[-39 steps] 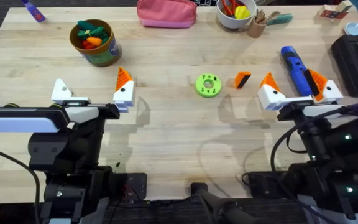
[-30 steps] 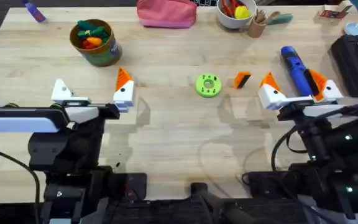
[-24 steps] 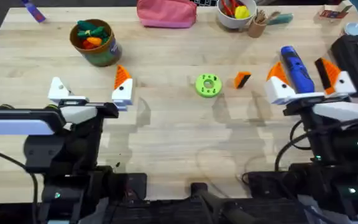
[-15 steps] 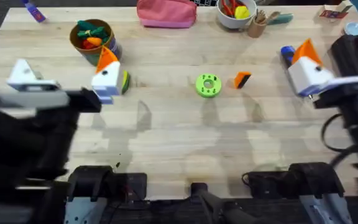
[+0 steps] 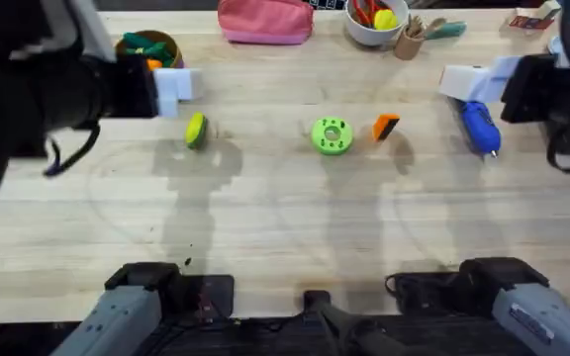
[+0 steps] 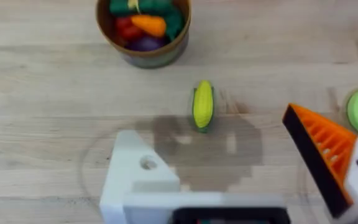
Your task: Pick up the gripper from the table and insert it into the empty holder that is missing its gripper. Then pick up a screw, insert it into the mounting hole, and use the screwdriver to tighten it. Finally, clean up the table by picking up the vegetable and placing it into the bucket.
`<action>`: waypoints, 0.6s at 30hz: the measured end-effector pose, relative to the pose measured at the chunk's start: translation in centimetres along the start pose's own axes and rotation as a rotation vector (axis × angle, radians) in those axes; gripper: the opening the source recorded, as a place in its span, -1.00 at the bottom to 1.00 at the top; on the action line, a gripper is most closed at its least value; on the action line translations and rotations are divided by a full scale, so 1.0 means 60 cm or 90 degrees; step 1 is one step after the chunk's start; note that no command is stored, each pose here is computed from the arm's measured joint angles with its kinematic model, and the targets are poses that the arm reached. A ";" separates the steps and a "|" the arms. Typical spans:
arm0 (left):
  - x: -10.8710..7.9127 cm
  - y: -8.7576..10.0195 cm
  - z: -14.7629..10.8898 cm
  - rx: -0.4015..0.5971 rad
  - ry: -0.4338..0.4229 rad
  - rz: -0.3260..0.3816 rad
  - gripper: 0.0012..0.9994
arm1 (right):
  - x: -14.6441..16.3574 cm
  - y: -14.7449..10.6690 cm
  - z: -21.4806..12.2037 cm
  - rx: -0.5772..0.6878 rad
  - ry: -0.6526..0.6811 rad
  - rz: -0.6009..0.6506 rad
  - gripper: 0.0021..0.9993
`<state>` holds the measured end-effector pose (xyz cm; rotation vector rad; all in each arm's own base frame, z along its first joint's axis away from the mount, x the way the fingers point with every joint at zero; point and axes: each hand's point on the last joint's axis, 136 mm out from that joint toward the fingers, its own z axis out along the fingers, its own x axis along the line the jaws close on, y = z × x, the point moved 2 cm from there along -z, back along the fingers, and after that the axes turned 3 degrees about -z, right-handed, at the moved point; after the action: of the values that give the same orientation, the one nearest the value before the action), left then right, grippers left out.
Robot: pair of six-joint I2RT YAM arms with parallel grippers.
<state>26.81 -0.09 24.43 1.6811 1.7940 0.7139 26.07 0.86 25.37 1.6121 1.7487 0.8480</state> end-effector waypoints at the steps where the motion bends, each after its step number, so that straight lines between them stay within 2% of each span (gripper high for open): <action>1: 0.000 0.001 0.007 0.018 0.001 0.000 0.97 | 0.000 -0.002 0.004 0.023 0.001 0.001 0.99; 6: 0.001 -0.011 0.047 0.113 0.008 0.002 0.97 | -0.001 -0.012 0.024 0.130 0.007 0.007 0.98; 12: 0.003 -0.041 0.084 0.191 0.012 0.006 0.97 | -0.001 -0.026 0.049 0.178 0.010 0.009 0.98; 18: 0.004 -0.054 0.088 0.219 0.012 0.015 0.97 | -0.001 -0.033 0.060 0.199 0.011 0.010 0.98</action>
<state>28.36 -0.10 18.46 1.9206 2.0012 0.4497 27.71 0.87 21.58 1.8213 1.9578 0.6190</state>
